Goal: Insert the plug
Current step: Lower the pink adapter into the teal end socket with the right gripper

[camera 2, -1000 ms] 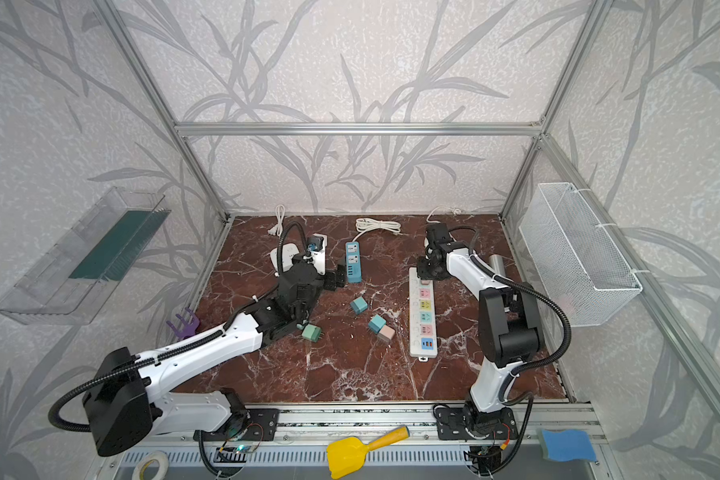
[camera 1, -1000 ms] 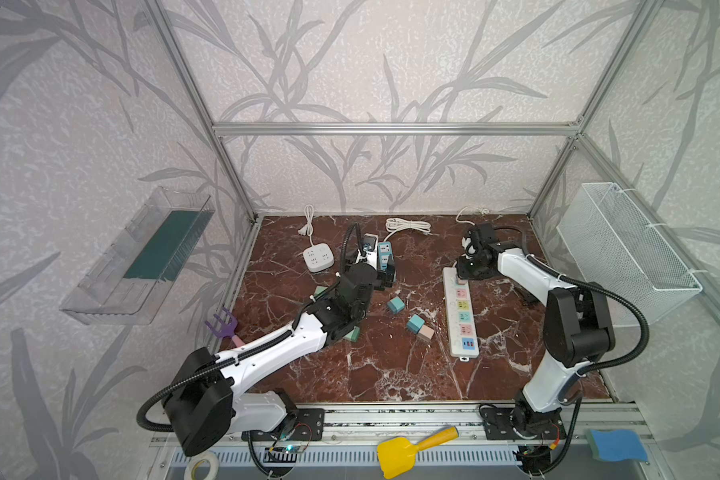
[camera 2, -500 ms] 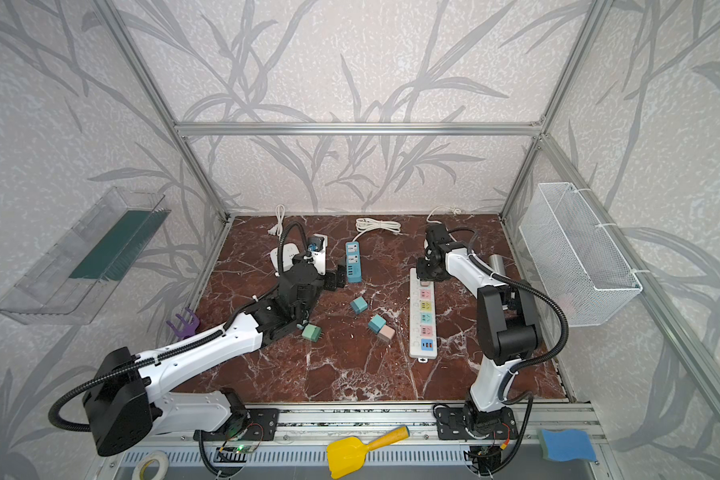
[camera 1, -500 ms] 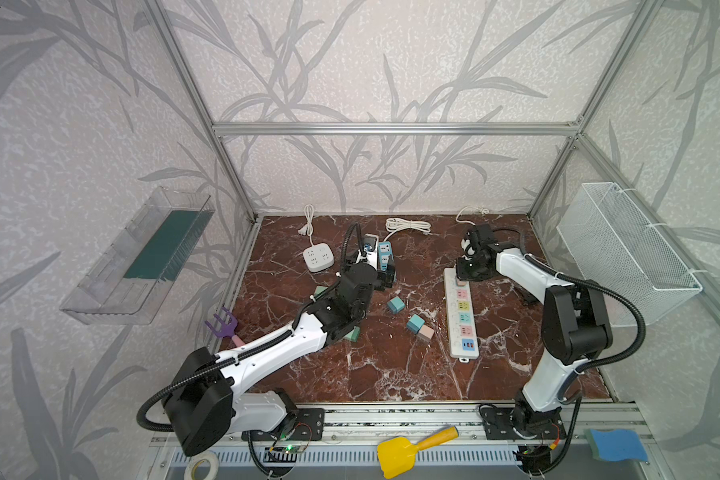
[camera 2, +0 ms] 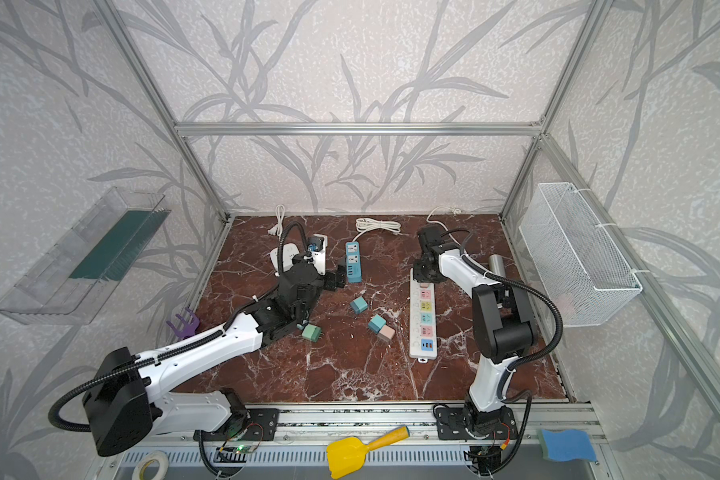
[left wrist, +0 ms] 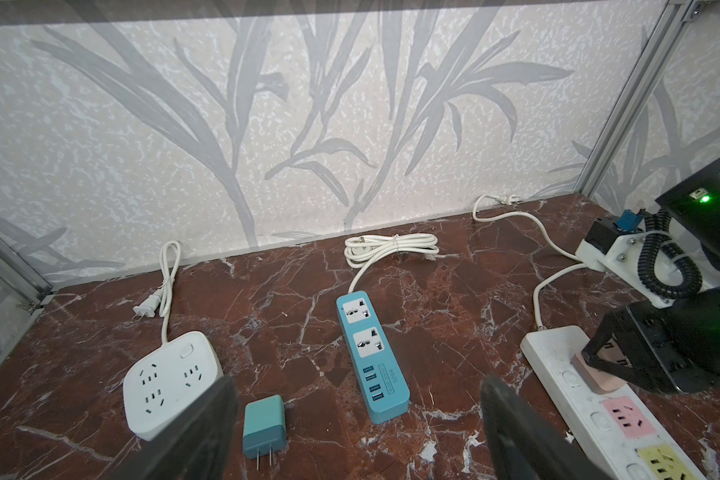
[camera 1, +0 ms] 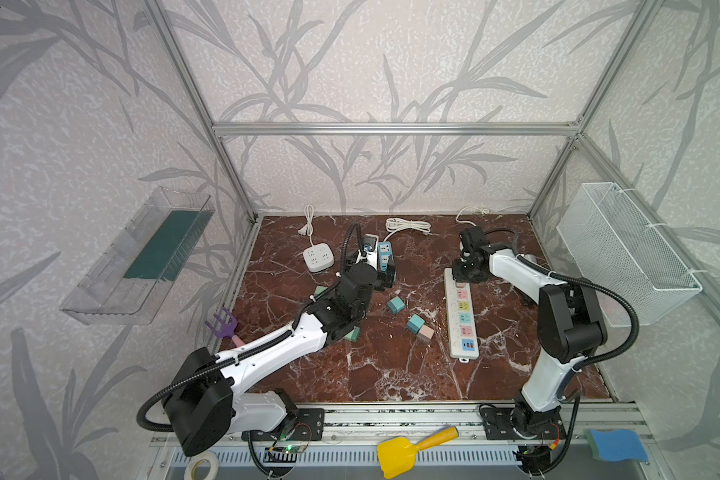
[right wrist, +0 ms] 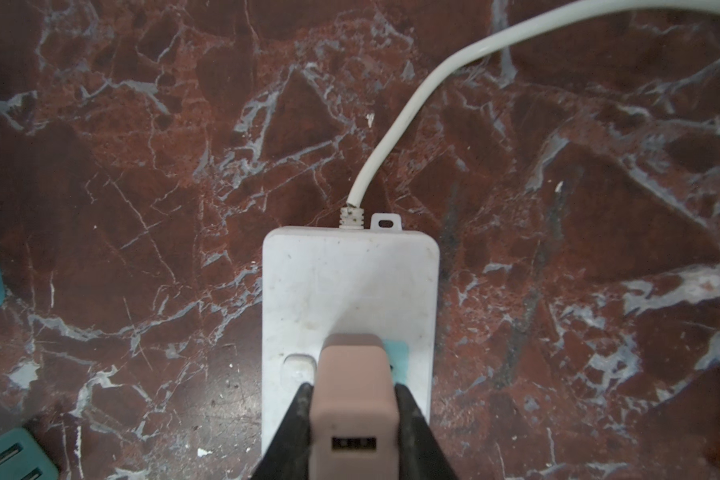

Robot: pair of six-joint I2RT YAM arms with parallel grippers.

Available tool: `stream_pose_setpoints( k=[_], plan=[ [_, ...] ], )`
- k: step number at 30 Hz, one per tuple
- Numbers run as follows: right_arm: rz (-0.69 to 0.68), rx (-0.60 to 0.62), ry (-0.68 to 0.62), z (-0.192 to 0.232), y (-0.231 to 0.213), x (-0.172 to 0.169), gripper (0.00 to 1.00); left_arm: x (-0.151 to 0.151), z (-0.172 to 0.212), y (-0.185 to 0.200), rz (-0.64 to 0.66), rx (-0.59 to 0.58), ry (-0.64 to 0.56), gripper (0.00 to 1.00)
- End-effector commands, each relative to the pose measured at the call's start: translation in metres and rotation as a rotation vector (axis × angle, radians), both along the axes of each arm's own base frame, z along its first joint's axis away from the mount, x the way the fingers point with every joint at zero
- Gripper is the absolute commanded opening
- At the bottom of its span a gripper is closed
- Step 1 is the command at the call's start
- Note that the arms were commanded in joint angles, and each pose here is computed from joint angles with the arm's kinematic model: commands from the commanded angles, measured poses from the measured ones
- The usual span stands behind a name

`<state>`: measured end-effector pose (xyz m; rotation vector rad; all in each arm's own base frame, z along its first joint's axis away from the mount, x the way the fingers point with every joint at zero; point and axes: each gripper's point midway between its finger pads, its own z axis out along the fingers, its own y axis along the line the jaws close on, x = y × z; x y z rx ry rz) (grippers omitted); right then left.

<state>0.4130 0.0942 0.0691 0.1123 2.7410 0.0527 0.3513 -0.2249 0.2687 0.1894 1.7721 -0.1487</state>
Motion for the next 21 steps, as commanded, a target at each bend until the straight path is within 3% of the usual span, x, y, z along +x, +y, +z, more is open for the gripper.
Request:
stream_pose_setpoints(
  k=[1, 8, 12, 16, 21],
  plan=[
    [-0.064, -0.101, 0.19, -0.049, -0.022, -0.041, 0.0, -0.002, 0.009, 0.001, 0.004, -0.034, -0.011, 0.92],
    [-0.056, -0.112, 0.2, -0.05, -0.018, -0.045, 0.03, -0.002, 0.008, 0.0, -0.002, -0.036, -0.005, 0.92],
    [-0.04, -0.062, 0.172, -0.033, -0.008, -0.037, 0.3, -0.002, 0.007, 0.0, 0.0, -0.034, -0.004, 0.91],
    [-0.012, -0.077, 0.135, -0.006, -0.007, -0.022, 0.47, -0.001, 0.006, 0.002, 0.018, -0.023, -0.001, 0.93],
    [0.0, -0.07, 0.113, 0.019, -0.009, -0.013, 0.56, 0.001, 0.008, 0.007, 0.044, -0.005, 0.001, 0.95]
  ],
)
